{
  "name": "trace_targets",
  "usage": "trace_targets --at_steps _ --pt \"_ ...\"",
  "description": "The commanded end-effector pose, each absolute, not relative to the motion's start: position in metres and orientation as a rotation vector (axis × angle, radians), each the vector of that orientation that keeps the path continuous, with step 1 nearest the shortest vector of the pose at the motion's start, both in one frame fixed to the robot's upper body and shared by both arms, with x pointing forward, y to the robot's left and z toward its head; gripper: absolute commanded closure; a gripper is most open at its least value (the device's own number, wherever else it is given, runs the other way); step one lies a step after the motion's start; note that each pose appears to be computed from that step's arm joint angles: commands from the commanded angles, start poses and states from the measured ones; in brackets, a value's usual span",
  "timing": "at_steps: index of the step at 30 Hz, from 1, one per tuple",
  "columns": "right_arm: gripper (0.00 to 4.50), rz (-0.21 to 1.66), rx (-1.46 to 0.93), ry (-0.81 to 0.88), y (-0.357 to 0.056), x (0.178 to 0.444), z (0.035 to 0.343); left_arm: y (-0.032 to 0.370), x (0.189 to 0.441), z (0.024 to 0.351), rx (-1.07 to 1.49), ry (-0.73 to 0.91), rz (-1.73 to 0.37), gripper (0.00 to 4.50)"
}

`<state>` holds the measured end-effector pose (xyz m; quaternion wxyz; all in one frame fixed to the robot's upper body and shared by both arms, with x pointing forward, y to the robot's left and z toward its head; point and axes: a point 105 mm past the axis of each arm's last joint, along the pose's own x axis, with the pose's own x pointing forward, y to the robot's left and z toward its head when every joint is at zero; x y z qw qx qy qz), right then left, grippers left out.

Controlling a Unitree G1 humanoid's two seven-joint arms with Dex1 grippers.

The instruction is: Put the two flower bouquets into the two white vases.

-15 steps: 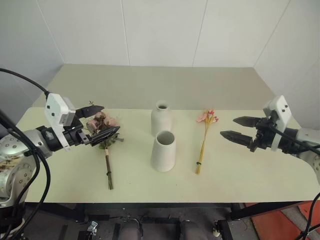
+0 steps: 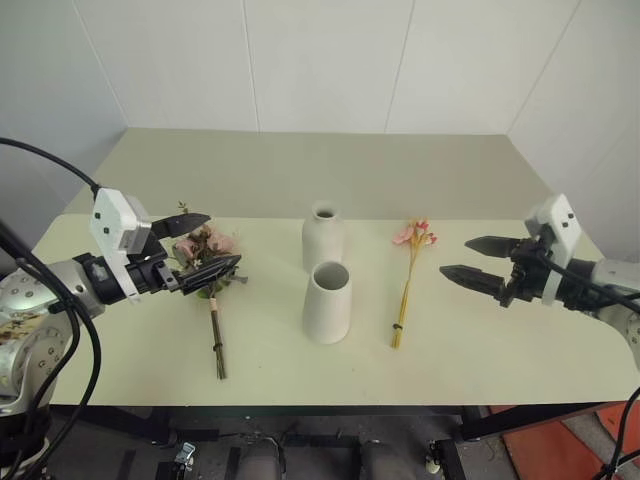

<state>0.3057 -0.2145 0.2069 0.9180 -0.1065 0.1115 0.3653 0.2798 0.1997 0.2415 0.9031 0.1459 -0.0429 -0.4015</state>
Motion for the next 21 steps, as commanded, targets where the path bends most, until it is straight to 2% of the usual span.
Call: trace_targets --at_steps 1,4,10,15,21 --pt "0.00 0.706 -0.161 0.329 -0.205 0.313 0.209 0.193 0.277 0.254 0.328 -0.144 -0.864 0.02" --pt "0.00 0.612 -0.119 0.474 -0.200 0.328 0.197 0.189 0.275 0.256 0.326 -0.154 -0.901 0.02" --pt "0.00 0.469 -0.055 0.642 -0.188 0.354 0.176 0.187 0.270 0.259 0.327 -0.172 -0.951 0.02" --pt "0.00 0.361 -0.054 0.720 -0.185 0.373 0.155 0.189 0.265 0.270 0.303 -0.235 -0.970 0.02" --pt "0.00 0.290 -0.097 0.752 -0.181 0.390 0.140 0.189 0.253 0.272 0.290 -0.209 -1.070 0.02"
